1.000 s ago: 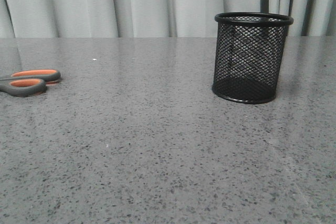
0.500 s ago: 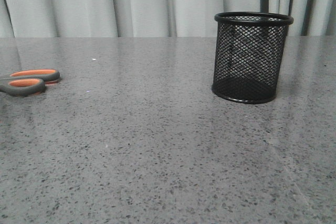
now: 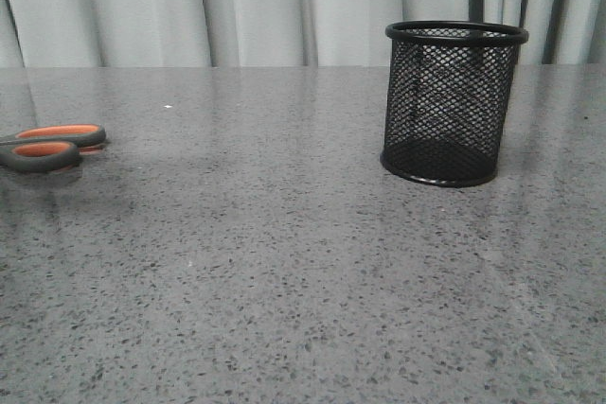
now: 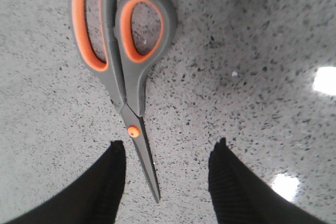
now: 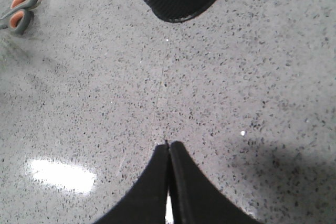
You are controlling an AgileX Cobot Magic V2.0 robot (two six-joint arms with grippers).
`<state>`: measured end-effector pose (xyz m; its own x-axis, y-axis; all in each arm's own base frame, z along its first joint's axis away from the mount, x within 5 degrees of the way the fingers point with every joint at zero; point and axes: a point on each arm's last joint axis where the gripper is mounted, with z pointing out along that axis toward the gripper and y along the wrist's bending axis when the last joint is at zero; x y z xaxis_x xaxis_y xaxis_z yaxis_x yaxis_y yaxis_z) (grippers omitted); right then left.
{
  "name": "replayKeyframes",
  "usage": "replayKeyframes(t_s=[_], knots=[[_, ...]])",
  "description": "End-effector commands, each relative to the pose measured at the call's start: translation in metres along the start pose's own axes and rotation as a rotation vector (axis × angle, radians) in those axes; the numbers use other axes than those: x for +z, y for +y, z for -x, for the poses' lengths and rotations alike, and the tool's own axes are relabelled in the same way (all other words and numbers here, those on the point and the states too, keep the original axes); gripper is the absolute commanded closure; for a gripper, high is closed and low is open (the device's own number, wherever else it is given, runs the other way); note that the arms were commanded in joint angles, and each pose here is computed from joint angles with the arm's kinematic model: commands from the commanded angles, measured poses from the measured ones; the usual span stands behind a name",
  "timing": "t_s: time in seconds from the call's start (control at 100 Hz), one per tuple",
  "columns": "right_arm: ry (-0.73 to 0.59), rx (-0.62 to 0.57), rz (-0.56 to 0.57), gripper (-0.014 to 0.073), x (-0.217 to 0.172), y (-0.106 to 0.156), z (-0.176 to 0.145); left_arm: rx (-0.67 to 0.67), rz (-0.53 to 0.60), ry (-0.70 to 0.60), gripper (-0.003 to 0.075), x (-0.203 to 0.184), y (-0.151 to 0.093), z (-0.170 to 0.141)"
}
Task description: Put scissors into bucket
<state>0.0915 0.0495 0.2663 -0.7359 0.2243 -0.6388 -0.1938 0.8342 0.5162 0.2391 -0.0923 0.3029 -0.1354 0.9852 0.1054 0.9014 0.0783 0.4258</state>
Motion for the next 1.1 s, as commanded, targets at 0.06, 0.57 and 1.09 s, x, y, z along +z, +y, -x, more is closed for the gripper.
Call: replayKeyframes(t_s=[0.06, 0.57, 1.09], knots=[[-0.048, -0.038, 0.029, 0.0641, -0.003, 0.007, 0.010, 0.045, -0.019, 0.004, 0.0384, 0.000, 0.010, -0.010], [-0.018, -0.124, 0.019, 0.0641, -0.003, 0.008, 0.007, -0.021, -0.081, -0.205, 0.0383, 0.026, 0.032, -0.058], [-0.011, -0.151, -0.008, 0.0641, -0.002, 0.005, 0.006, -0.118, -0.085, -0.360, 0.0310, 0.038, 0.085, -0.032]])
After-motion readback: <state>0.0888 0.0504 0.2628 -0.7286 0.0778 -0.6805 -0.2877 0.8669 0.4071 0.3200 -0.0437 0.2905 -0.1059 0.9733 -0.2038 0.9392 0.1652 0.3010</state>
